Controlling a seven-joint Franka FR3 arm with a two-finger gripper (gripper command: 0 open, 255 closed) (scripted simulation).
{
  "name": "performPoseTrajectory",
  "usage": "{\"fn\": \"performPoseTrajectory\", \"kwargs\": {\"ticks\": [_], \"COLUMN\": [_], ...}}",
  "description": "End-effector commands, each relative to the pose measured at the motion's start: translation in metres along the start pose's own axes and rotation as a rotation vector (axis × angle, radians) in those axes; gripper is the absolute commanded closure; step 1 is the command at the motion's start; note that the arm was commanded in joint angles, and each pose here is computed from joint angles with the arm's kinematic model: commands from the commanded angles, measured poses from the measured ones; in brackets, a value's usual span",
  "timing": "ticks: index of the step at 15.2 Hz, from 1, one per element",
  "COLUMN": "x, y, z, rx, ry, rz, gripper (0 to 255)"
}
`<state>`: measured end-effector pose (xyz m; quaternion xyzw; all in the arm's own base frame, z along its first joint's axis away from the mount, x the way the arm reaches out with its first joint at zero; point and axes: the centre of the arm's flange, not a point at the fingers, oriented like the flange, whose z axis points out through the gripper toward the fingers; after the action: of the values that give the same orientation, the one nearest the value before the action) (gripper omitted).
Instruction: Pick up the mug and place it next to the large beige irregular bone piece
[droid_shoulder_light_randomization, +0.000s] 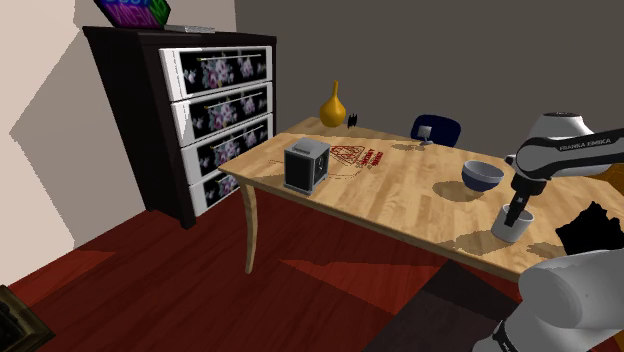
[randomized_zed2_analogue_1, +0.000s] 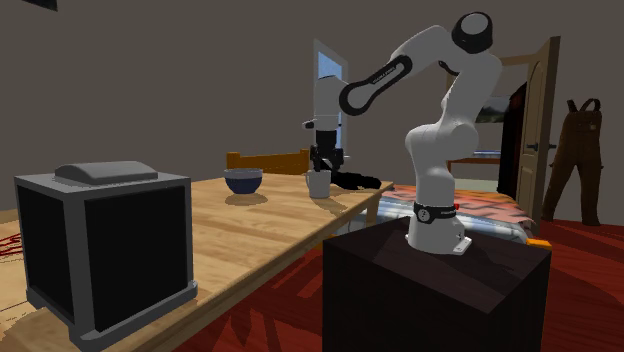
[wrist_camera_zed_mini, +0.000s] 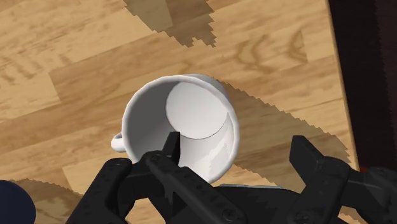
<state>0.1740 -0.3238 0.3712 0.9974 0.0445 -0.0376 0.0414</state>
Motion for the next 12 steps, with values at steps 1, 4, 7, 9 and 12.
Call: {"fn": "performPoseTrajectory", "kwargs": {"ticks": [1, 4, 7, 9, 12], "x": [0.0, 0.0, 0.0, 0.0, 0.0], "y": [0.0, 0.0, 0.0, 0.0, 0.0], "z": [0.0, -0.04, -0.05, -0.05, -0.05], "rx": [0.0, 0.0, 0.0, 0.0, 0.0], "ry": [0.0, 0.0, 0.0, 0.0, 0.0], "rz": [0.0, 0.0, 0.0, 0.0, 0.0], "gripper": [0, 0, 0, 0, 0]}}
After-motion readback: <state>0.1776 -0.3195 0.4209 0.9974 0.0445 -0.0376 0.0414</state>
